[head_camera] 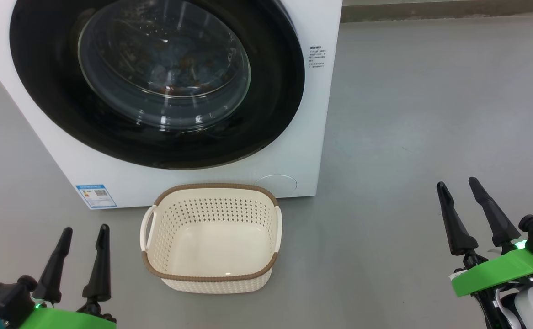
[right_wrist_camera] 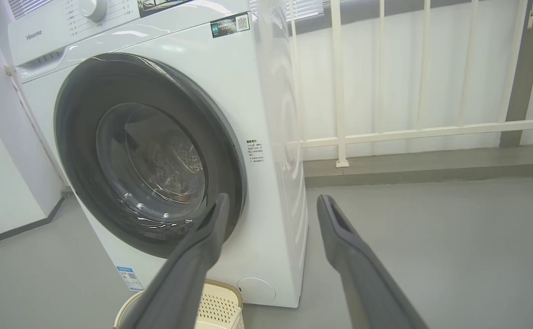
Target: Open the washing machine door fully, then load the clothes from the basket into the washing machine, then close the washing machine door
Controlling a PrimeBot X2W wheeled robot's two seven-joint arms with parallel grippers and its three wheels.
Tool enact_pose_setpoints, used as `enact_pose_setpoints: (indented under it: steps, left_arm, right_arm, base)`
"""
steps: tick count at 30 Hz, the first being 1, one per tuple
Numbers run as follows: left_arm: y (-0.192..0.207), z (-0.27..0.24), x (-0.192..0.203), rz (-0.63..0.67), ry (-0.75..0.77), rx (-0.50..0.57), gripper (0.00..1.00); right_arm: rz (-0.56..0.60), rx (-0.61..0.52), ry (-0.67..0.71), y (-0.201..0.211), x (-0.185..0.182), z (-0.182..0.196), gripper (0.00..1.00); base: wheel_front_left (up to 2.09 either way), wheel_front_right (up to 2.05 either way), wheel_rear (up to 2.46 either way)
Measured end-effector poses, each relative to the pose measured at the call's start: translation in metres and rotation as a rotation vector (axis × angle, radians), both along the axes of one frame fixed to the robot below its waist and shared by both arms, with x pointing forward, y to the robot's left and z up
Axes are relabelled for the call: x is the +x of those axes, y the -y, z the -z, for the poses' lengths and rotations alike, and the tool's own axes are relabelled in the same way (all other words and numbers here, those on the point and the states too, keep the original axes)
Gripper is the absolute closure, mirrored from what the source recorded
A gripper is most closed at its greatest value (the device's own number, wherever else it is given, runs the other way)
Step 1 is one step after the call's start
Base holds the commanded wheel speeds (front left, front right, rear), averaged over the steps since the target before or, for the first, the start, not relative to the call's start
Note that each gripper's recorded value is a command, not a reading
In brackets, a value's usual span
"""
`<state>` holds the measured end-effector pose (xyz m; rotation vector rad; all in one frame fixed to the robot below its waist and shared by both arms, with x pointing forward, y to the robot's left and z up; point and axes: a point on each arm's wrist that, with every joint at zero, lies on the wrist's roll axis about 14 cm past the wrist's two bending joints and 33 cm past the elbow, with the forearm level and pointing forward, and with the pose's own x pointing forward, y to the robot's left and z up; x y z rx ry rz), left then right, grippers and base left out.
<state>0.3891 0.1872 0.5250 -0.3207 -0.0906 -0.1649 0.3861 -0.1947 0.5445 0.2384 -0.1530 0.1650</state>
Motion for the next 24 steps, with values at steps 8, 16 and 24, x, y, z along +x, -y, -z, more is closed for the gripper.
enact_pose_setpoints:
  steps: [8, 16, 24]
  left_arm:
    - [0.0, 0.001, 0.0, 0.001, -0.003, 0.0, 0.0]
    - [0.012, 0.034, -0.012, 0.003, -0.105, -0.056, 1.0]
    - [0.01, 0.04, -0.014, -0.013, -0.143, -0.127, 1.0]
  right_arm:
    - [0.0, 0.0, -0.001, 0.0, 0.0, 0.001, 0.0]
    - [0.005, 0.042, -0.111, -0.009, -0.011, 0.038, 1.0]
    - [0.018, 0.121, -0.145, -0.007, -0.012, 0.043, 1.0]
  base:
    - [0.0, 0.0, 0.0]
    - [0.0, 0.0, 0.0]
    - [0.0, 0.0, 0.0]
